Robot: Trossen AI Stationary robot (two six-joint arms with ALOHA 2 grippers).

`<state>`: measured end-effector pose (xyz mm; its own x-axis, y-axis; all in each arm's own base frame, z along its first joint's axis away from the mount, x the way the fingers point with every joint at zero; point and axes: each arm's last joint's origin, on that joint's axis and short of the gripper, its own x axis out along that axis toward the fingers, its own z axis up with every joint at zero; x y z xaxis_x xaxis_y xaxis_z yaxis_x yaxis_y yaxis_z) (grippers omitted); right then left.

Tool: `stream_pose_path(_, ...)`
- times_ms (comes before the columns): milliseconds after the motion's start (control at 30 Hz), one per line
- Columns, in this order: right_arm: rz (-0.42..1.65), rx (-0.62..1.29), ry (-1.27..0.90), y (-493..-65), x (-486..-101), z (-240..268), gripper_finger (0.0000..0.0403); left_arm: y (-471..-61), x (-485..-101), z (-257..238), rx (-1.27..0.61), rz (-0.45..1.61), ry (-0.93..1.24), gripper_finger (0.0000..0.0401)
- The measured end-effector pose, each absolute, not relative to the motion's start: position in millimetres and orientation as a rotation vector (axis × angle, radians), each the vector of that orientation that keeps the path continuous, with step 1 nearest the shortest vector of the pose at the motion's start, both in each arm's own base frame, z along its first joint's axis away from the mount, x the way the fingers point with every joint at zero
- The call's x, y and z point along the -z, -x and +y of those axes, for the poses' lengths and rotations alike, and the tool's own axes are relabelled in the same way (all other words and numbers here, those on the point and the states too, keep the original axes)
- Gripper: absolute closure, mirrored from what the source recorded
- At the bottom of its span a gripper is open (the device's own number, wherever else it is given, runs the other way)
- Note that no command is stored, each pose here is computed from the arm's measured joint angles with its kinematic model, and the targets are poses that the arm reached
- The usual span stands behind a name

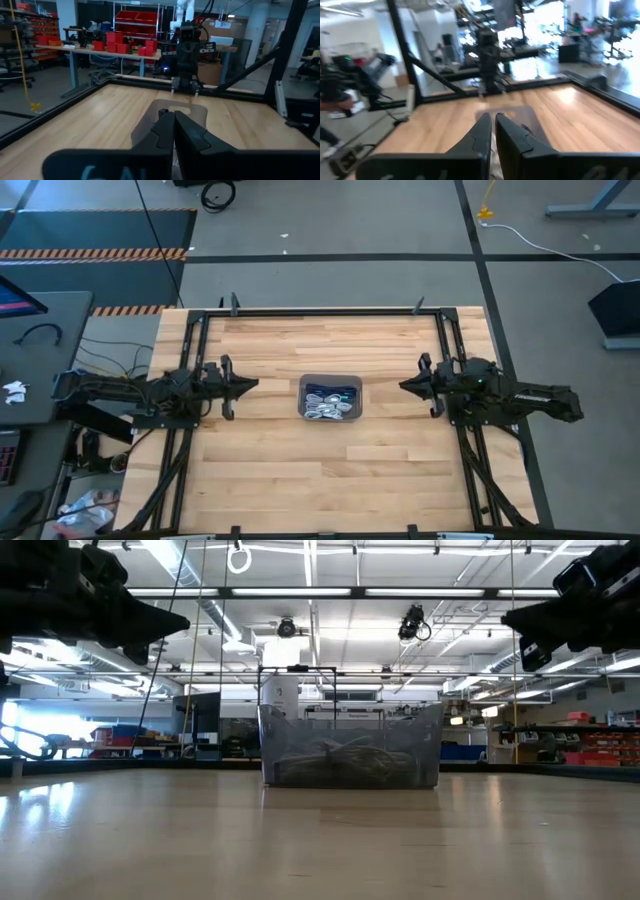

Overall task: Pick and place USB-C Cables
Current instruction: Return to Home Position

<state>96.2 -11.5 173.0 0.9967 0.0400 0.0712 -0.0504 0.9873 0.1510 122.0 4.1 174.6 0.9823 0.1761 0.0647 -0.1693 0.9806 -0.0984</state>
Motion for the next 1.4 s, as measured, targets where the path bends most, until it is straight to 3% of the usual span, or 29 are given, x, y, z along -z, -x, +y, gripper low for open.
stream_pose_path(167, -0.036, 0.025, -0.178, -96.4, -169.2, -13.5, 0.0373, -122.2, -172.4, 5.9, -0.192, -0.049, 0.065, 0.0386)
stream_pose_path(1400, -0.038, 0.013, -0.174, -96.3, -169.7, -13.1, 0.0373, -122.2, -170.6, 5.9, -0.192, -0.035, 0.068, 0.0383)
